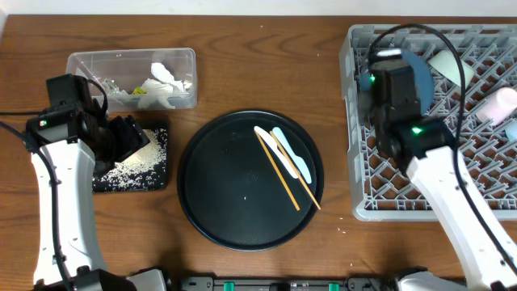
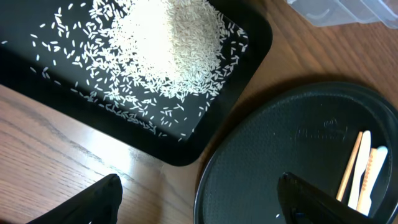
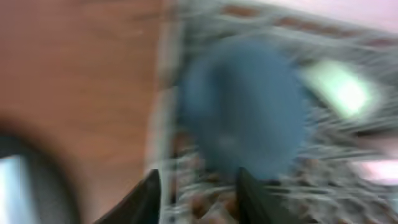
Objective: Sort waste into correct bins and load items into the dishwasher rack
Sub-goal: 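Reach the right gripper to the chopsticks on the round tray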
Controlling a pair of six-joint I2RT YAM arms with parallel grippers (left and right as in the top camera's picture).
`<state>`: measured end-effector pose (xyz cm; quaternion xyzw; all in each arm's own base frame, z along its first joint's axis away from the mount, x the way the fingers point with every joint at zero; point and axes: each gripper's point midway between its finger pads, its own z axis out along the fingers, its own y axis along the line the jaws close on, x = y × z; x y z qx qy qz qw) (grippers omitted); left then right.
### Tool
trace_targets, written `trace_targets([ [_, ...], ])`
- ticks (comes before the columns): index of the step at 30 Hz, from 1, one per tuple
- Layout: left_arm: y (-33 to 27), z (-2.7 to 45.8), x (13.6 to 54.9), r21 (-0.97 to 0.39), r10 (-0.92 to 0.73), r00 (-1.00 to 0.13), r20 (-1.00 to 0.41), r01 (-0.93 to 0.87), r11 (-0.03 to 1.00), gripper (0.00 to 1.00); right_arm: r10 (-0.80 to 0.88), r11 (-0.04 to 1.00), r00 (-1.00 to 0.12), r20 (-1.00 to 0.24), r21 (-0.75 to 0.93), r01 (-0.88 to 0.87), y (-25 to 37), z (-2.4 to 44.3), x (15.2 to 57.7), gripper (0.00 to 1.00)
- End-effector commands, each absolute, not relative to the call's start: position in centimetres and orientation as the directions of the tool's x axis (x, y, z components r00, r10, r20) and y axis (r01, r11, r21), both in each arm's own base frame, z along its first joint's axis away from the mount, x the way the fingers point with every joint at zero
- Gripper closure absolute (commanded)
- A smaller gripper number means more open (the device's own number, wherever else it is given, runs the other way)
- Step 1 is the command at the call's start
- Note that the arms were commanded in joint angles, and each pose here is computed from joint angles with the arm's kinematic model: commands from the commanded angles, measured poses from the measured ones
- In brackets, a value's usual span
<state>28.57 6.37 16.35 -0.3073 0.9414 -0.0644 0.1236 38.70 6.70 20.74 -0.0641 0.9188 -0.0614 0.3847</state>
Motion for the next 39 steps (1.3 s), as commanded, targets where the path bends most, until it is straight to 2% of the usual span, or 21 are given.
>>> trace_targets([
  [1, 6.5, 16.3, 28.5, -0.195, -0.6, -0.777, -0.19, -0.569, 0.799, 0.19, -0.229, 0.877, -0.685, -0.691, 0.159, -0.454, 14.8, 21.4, 35.1, 0.5],
  [4, 6.4, 16.3, 28.5, -0.196, -0.601, -0.777, -0.19, -0.57, 0.798, 0.19, -0.251, 0.782, -0.718, -0.649, 0.301, -0.546, 17.5, 21.1, 32.5, 0.49],
  [6, 6.4, 16.3, 28.5, -0.196, -0.601, -0.777, -0.19, -0.57, 0.798, 0.19, -0.275, 0.77, -0.74, -0.614, 0.321, -0.552, 18.1, 20.4, 31.4, 0.5],
  [15, 6.5, 16.3, 28.5, -0.195, -0.6, -0.777, -0.19, -0.569, 0.799, 0.18, -0.436, 0.758, -0.738, -0.516, 0.232, -0.61, 21.5, 16.5, 29.1, 0.51],
  [20, 6.5, 16.3, 28.5, -0.195, -0.601, -0.777, -0.19, -0.57, 0.798, 0.19, -0.497, 0.753, -0.738, -0.456, 0.197, -0.628, 22.8, 14.1, 28.4, 0.55],
  [26, 6.5, 16.3, 28.5, -0.195, -0.601, -0.777, -0.19, -0.57, 0.798, 0.19, -0.487, 0.793, -0.802, -0.345, 0.21, -0.572, 23.5, 10.4, 27.9, 0.68],
  [36, 6.4, 16.3, 28.4, -0.195, -0.6, -0.777, -0.189, -0.57, 0.799, 0.19, -0.54, 0.787, -0.814, -0.215, 0.214, -0.579, 25.1, 5.1, 26.7, 0.7],
  [39, 6.4, 16.2, 28.4, -0.194, -0.601, -0.777, -0.187, -0.57, 0.798, 0.19, -0.544, 0.803, -0.818, -0.184, 0.167, -0.572, 25.1, 3.3, 26.7, 0.73],
])
